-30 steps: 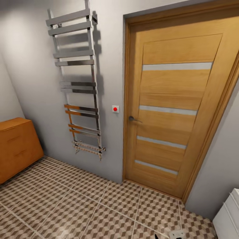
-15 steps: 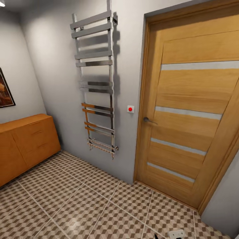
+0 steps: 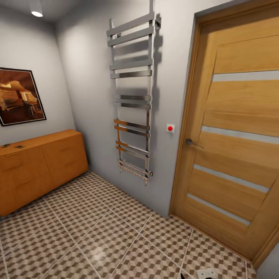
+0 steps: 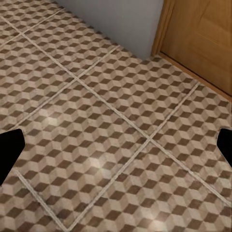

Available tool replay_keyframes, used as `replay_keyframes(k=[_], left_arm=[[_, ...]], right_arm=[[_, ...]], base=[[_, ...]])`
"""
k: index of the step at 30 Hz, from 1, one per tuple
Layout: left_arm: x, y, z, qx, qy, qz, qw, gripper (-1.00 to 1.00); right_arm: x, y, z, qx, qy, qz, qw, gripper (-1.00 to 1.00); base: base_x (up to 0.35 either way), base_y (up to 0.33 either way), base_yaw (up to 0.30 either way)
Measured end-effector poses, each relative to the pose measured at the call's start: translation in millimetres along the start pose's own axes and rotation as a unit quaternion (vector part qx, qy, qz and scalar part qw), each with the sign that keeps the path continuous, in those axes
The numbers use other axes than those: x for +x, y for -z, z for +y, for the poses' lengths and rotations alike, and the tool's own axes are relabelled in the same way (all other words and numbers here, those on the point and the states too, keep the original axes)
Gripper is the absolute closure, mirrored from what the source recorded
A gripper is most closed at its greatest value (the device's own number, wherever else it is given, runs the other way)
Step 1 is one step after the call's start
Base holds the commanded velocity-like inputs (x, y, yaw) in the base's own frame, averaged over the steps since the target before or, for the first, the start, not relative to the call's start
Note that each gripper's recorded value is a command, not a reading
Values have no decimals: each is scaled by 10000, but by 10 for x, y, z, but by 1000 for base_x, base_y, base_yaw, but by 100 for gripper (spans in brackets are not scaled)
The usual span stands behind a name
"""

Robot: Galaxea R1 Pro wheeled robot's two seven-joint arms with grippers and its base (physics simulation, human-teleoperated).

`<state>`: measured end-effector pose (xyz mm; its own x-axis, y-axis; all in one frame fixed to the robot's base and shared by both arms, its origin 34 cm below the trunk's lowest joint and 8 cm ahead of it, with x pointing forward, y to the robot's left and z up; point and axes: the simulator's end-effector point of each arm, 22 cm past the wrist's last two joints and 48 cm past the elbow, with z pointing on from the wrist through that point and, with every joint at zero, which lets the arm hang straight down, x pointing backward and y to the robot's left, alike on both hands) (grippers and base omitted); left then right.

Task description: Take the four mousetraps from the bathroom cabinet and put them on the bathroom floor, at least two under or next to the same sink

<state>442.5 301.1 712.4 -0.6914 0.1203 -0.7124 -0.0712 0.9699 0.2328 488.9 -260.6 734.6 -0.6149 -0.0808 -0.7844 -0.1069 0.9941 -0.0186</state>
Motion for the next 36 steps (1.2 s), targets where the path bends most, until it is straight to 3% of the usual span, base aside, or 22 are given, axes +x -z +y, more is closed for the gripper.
replay_keyframes(k=[36], left_arm=[[-2, -1, 1, -2, 1, -1, 10000, -100]], right_arm=[[0, 0, 0, -1, 0, 0, 10000, -100]], base=[[0, 0, 285]])
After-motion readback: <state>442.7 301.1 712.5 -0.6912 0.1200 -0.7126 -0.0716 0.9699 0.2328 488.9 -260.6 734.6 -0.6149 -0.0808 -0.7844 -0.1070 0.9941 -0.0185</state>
